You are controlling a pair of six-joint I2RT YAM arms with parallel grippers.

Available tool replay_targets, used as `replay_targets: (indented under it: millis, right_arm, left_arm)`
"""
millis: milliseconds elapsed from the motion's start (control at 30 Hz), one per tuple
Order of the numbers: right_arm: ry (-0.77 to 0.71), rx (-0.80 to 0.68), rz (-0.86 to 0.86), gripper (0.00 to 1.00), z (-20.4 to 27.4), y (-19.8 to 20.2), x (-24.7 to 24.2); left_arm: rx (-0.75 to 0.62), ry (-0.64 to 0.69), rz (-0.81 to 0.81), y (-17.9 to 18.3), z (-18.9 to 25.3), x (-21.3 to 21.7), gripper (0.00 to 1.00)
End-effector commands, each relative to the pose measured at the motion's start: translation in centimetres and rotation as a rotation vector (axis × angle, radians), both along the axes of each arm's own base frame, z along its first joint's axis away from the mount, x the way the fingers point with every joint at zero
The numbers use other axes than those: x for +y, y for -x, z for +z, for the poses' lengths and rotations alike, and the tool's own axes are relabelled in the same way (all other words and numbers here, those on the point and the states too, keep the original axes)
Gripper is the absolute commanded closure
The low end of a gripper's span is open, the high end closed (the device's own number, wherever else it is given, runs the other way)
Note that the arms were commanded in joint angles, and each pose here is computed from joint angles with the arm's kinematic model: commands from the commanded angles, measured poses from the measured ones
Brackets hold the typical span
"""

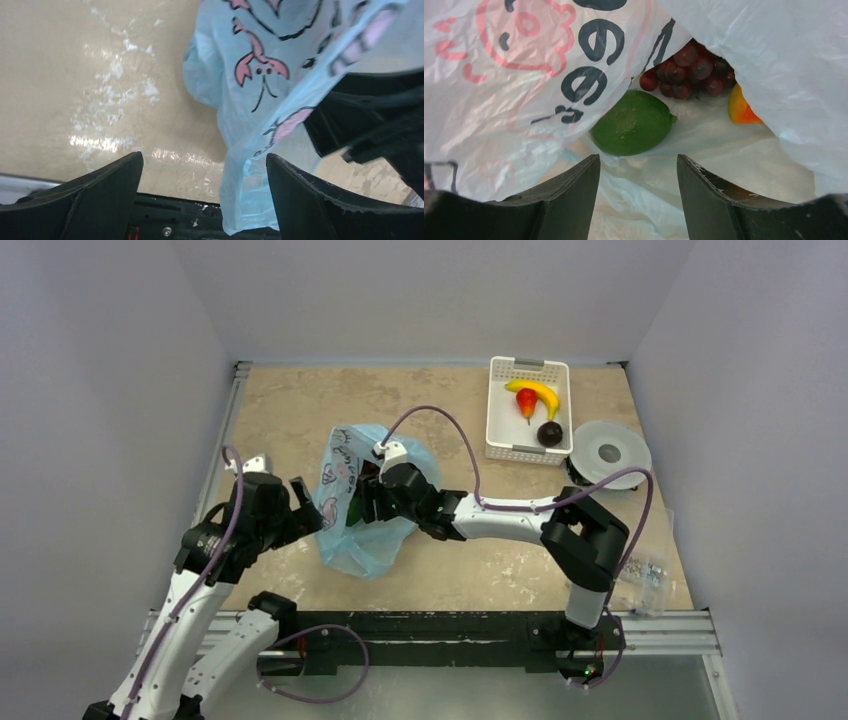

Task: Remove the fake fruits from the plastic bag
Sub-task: Adjust the plastic bag at the center of the board, then take out the fake fruit from the plastic bag.

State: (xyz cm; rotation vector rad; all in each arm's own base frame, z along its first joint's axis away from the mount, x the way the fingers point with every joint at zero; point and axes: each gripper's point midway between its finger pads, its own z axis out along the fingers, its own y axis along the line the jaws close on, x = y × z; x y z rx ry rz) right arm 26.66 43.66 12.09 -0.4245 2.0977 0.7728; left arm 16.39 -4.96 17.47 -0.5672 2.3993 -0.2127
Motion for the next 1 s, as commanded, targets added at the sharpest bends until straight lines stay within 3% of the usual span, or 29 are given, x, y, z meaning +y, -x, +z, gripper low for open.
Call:
replay_targets:
  millis: [0,200,367,467,567,633,967]
  right_arm:
    - [-0.038,-0.041,0.013,0.41,1.8,-1.0,1.7]
    - [-0.047,-0.001,0.032,0.37,0.5,-0.8,2.7]
    - [-0.044,0.006,0.022,0.29,0.3,-0.9,2.7]
    - [-0.045,0.003,0.018,0.25,0.3,-1.1,2.9]
    - [-0.035,0.005,0.006,0.22,-0.4,-1.6,3.4]
    - [-0.035,0.005,0.002,0.20,-0.8,-1.9,3.8]
    - [0.029,-0.008,-0.016,0.10,-4.7,-3.5,5.3]
  left_arm:
    - [-0.141,-0.101,-0.280,-3.3,3.7,-1.7,0.02]
    - [-0.127,-0.177,-0.522,-6.8,3.0,-4.0,0.03]
    - [0.034,-0.367,-0.495,-7.1,-0.1,-0.8,0.51]
    - [0.027,-0.405,-0.493,-6.8,-1.4,0.0,0.75]
    - [-0.041,-0.379,-0.521,-6.7,-0.7,-0.6,0.85]
    - [-0.090,-0.382,-0.504,-6.7,-0.1,-0.5,0.97]
    - [-0.212,-0.341,-0.513,-6.2,1.3,-1.1,1.00]
